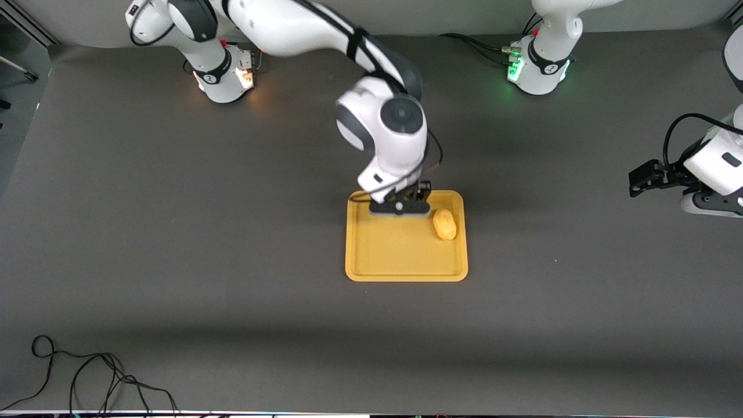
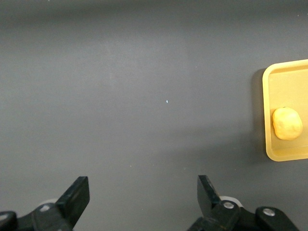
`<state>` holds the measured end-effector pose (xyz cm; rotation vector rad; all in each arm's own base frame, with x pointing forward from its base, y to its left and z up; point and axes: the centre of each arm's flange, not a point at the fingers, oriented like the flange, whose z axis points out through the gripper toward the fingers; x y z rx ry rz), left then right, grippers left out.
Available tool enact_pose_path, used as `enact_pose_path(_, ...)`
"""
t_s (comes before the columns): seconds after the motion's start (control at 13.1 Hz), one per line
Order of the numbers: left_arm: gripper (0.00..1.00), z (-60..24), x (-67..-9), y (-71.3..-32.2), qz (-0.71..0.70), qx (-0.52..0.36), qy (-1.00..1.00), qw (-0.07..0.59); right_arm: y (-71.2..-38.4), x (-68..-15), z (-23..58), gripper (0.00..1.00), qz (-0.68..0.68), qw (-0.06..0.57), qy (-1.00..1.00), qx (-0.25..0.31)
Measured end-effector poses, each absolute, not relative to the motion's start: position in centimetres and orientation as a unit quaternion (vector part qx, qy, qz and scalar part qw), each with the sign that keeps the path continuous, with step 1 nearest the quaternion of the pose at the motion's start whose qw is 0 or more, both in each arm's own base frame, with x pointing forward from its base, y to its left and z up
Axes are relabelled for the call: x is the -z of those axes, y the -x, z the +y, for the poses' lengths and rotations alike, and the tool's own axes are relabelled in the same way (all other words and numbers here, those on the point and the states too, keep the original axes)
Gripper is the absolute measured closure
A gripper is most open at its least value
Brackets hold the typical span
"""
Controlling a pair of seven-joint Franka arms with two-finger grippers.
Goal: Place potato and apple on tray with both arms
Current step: 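Carry the green apple with the right gripper over the tray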
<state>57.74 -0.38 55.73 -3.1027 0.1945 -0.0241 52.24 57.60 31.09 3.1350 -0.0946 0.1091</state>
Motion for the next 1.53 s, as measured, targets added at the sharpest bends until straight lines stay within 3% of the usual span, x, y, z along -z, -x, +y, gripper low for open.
enact_pose_path(0.38,0.00,-0.1,-55.5,-58.2,0.061,0.008,0.998,0.015,-53.9,-22.5,57.3,0.34,-0.039,-0.002,-0.998,-0.053)
enact_pose_path(0.99,0.00,-0.1,-55.4,-58.3,0.061,0.008,0.998,0.015,-55.2,-20.7,56.4,0.33,-0.046,-0.009,-0.997,-0.067)
enact_pose_path(1.22,0.00,0.0,-55.2,-58.4,0.060,0.008,0.998,0.014,-55.3,-21.4,56.6,0.05,-0.070,-0.015,-0.995,-0.071)
enact_pose_path(1.3,0.00,0.1,-55.2,-58.4,0.060,0.009,0.998,0.014,-55.5,-22.6,56.9,0.00,-0.076,-0.020,-0.994,-0.074)
enact_pose_path(1.53,0.00,0.1,-55.2,-58.5,0.060,0.010,0.998,0.014,-55.3,-31.1,56.7,0.00,-0.085,-0.012,-0.994,-0.060)
